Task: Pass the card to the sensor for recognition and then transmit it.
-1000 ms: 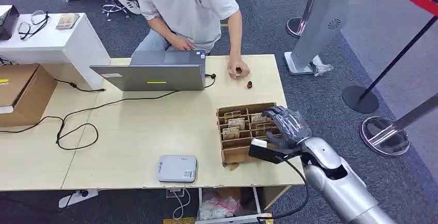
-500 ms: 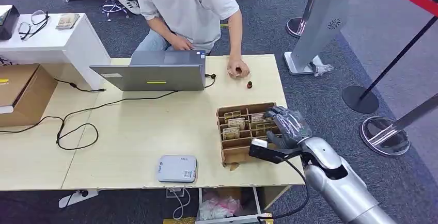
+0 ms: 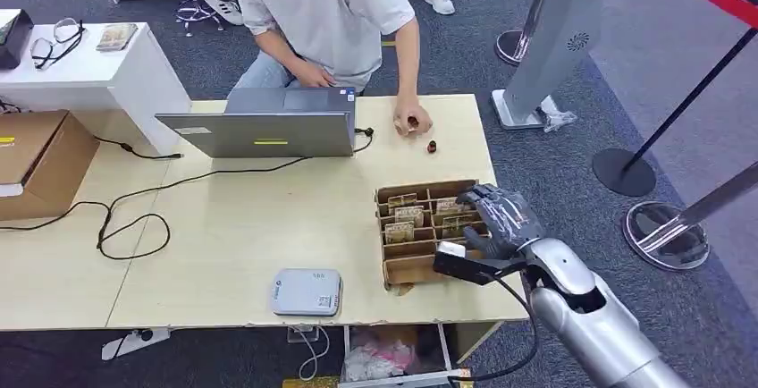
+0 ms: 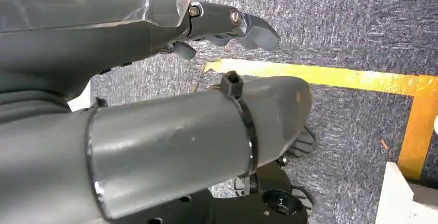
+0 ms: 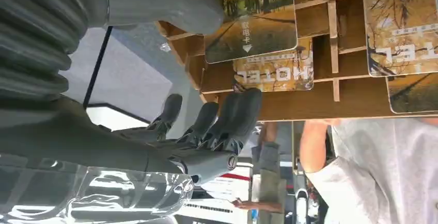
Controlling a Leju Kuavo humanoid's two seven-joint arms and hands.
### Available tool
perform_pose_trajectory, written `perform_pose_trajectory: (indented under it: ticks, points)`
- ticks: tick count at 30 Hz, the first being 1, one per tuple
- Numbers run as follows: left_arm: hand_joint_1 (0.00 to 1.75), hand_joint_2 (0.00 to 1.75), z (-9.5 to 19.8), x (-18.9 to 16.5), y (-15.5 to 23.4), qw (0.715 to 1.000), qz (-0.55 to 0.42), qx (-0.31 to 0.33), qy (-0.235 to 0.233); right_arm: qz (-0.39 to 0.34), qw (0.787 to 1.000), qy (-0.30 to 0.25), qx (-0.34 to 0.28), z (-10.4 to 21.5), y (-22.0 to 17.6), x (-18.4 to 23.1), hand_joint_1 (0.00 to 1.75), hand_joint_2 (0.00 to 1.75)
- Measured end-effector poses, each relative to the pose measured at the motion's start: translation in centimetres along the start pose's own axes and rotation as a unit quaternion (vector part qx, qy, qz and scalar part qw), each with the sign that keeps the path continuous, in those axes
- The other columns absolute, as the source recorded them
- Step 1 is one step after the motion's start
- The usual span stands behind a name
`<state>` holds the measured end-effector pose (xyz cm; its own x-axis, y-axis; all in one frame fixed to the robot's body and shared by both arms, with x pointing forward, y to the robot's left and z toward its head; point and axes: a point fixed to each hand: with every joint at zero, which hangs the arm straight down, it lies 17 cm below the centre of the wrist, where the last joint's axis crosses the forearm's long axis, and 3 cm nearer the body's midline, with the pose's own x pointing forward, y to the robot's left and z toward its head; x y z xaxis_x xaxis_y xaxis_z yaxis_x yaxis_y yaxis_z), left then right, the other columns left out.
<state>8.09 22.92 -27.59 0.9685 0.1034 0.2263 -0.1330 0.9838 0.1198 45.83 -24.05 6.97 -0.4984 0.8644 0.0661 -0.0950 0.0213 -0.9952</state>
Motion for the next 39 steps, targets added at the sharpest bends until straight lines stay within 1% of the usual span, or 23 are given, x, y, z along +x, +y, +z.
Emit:
perform_pose_trajectory:
  ticks: [1, 11, 15, 20, 23, 29, 31, 33, 34, 36, 37, 38, 39]
  points:
    - [0.00, 0.00, 0.0, 0.0, -0.1, 1.000, 0.000, -0.001, 0.000, 0.001, 1.000, -0.001, 0.000, 0.1, 0.0, 0.0, 0.73, 1.75]
    - [0.00, 0.00, 0.0, 0.0, -0.1, 1.000, 0.000, -0.001, 0.000, 0.002, 1.000, -0.005, -0.005, 0.2, -0.4, 0.3, 0.73, 1.75]
    - [0.00, 0.00, 0.0, 0.0, -0.1, 1.000, 0.001, -0.001, 0.000, 0.002, 1.000, -0.005, -0.006, 0.2, -0.4, 0.3, 0.80, 1.75]
    - [0.00, 0.00, 0.0, 0.0, -0.1, 1.000, 0.000, -0.001, 0.000, 0.002, 1.000, -0.008, -0.003, 0.3, -0.1, 0.6, 0.77, 1.75]
    - [0.00, 0.00, 0.0, 0.0, -0.1, 1.000, -0.001, -0.001, 0.000, 0.002, 1.000, -0.009, 0.000, 0.3, 0.0, 0.7, 0.79, 1.75]
    - [0.00, 0.00, 0.0, 0.0, -0.1, 1.000, -0.002, -0.001, 0.000, 0.002, 1.000, -0.012, 0.011, 0.4, 0.8, 1.0, 0.72, 1.75]
    - [0.00, 0.00, 0.0, 0.0, -0.1, 1.000, -0.002, -0.001, 0.000, 0.002, 1.000, -0.013, 0.014, 0.5, 1.1, 1.1, 0.73, 1.75]
    - [0.00, 0.00, 0.0, 0.0, -0.1, 1.000, -0.001, -0.001, 0.000, 0.002, 1.000, -0.013, 0.016, 0.5, 1.3, 1.1, 0.79, 1.75]
    - [0.00, 0.00, 0.0, 0.0, -0.1, 1.000, 0.000, -0.001, 0.001, 0.003, 1.000, -0.013, 0.017, 0.5, 1.3, 1.1, 0.79, 1.75]
    - [0.00, 0.00, 0.0, 0.0, -0.1, 1.000, 0.001, 0.000, 0.001, 0.003, 1.000, -0.013, 0.021, 0.5, 1.5, 1.1, 0.98, 1.75]
    - [0.00, 0.00, 0.0, -0.1, -0.1, 1.000, 0.001, 0.000, 0.002, 0.003, 1.000, -0.013, 0.021, 0.5, 1.6, 1.1, 0.98, 1.75]
    - [0.00, 0.00, 0.0, -0.1, -0.1, 1.000, 0.002, 0.000, 0.002, 0.003, 1.000, -0.013, 0.022, 0.4, 1.6, 1.1, 1.33, 1.75]
    - [0.00, 0.00, 0.0, 0.0, -0.1, 1.000, 0.002, 0.000, 0.002, 0.003, 1.000, -0.013, 0.024, 0.3, 1.7, 1.1, 1.41, 1.75]
